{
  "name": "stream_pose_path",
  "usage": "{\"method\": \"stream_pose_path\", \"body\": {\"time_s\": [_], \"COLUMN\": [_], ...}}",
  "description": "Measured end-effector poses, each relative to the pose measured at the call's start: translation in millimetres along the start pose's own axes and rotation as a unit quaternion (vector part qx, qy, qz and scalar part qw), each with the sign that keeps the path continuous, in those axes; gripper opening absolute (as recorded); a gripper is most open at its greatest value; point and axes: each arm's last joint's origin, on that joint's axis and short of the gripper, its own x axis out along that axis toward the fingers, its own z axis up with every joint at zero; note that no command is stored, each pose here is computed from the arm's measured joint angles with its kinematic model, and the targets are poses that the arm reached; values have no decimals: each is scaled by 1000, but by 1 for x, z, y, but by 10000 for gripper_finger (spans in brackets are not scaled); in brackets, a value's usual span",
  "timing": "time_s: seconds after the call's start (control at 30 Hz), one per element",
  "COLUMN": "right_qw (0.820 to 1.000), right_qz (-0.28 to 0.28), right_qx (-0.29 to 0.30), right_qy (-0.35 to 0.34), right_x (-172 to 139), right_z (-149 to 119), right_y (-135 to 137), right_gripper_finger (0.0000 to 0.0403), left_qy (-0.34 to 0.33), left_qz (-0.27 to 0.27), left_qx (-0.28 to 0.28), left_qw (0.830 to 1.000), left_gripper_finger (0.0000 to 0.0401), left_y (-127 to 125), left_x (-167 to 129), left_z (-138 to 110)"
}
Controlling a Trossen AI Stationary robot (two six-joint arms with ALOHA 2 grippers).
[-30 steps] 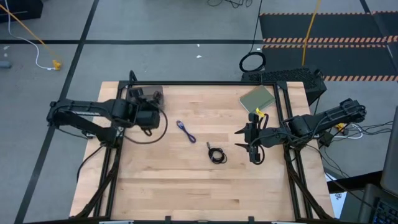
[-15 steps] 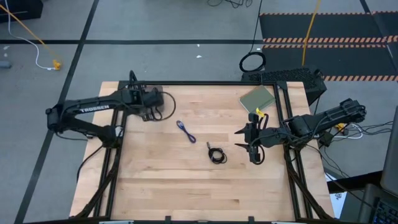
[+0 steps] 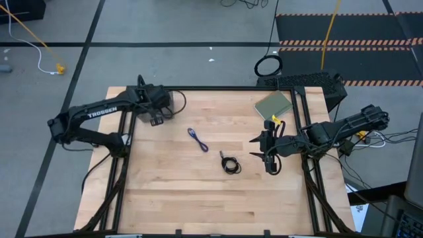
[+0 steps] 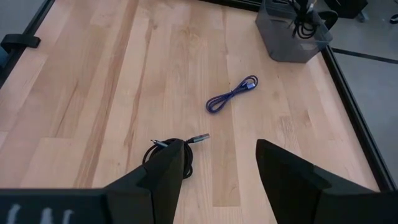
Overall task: Pick and place USB-C Cables
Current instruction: Put the bottom black charger cable into the black bin
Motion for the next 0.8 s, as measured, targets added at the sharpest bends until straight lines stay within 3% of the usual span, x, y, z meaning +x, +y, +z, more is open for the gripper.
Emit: {"method": "stream_pose_path", "body": {"time_s": [0.2, 0.4, 0.8], "right_qw": [1000, 1000, 1000], "right_qz": [0, 0, 0], "right_qx": [0, 0, -1], "right_qy": [0, 0, 2], "right_x": [0, 0, 0], "right_z": [0, 0, 0], "right_y": [0, 0, 0], "right_gripper_finger": [194, 194, 194], "left_qy": [-27, -55, -13], "left_qz": [-20, -48, -64], "left_qx": [-16, -34, -80], "left_qw": [999, 997, 995], "left_gripper_finger": [36, 22, 49], "left_y": [11, 23, 29], "left_x": [5, 11, 33], "left_z": [1, 0, 0]}}
